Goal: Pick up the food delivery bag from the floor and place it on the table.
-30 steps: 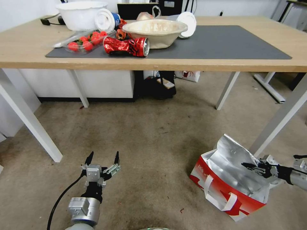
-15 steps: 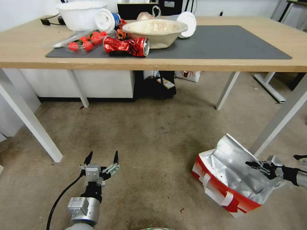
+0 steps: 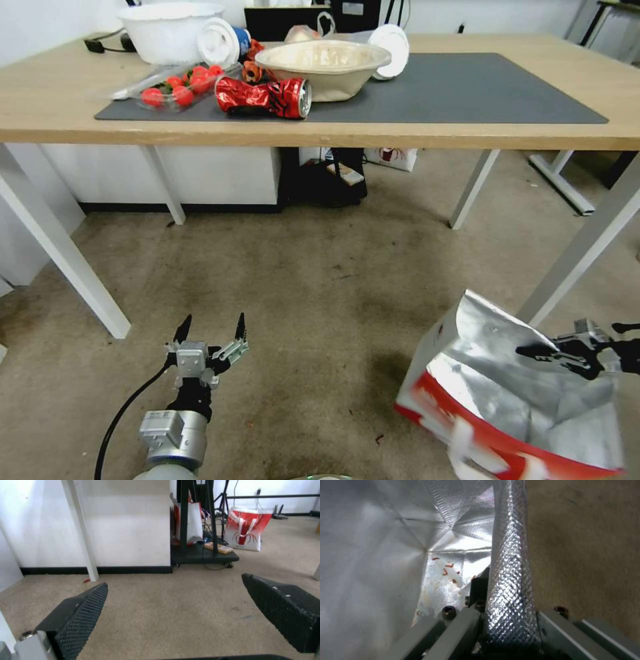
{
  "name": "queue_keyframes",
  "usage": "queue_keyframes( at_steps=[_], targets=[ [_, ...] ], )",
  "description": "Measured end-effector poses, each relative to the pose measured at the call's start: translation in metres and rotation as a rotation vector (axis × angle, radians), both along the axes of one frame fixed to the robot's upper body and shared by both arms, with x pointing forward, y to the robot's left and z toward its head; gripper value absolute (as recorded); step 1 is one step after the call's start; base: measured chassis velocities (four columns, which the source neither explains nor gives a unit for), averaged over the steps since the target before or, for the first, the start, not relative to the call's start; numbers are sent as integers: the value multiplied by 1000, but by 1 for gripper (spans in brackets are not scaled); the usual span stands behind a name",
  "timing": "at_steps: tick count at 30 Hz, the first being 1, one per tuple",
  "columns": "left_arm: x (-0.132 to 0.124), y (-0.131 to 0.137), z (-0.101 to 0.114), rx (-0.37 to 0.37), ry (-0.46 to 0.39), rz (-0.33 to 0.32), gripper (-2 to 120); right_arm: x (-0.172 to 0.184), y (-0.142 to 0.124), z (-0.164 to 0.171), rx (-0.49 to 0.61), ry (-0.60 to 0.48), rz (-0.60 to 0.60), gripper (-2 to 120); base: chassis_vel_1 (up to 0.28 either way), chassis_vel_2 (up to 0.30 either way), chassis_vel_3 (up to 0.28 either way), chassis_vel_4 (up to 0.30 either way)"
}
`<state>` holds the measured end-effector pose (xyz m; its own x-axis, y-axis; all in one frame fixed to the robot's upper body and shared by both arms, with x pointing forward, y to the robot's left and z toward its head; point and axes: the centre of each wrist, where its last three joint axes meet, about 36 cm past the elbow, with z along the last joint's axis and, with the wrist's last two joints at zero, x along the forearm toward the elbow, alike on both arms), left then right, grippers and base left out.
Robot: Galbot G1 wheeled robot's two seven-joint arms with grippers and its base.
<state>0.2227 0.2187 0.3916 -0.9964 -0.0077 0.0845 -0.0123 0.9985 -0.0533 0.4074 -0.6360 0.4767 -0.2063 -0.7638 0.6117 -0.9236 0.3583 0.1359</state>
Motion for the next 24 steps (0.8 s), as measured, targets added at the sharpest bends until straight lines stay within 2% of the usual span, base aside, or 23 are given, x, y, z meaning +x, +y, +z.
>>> queue_keyframes(
  at_steps=[7,18,24],
  targets=[
    [0,-1,5,-21,-9,9,100,17,13,48,-20,-32,88,0,0,0,0,0],
    [2,1,15,-44,-19,21,100,11,45,29,38,-8,135,0,0,0,0,0],
    [3,1,18,-50,-22,26,100,13,58,32,44,-6,155,0,0,0,0,0]
  ],
)
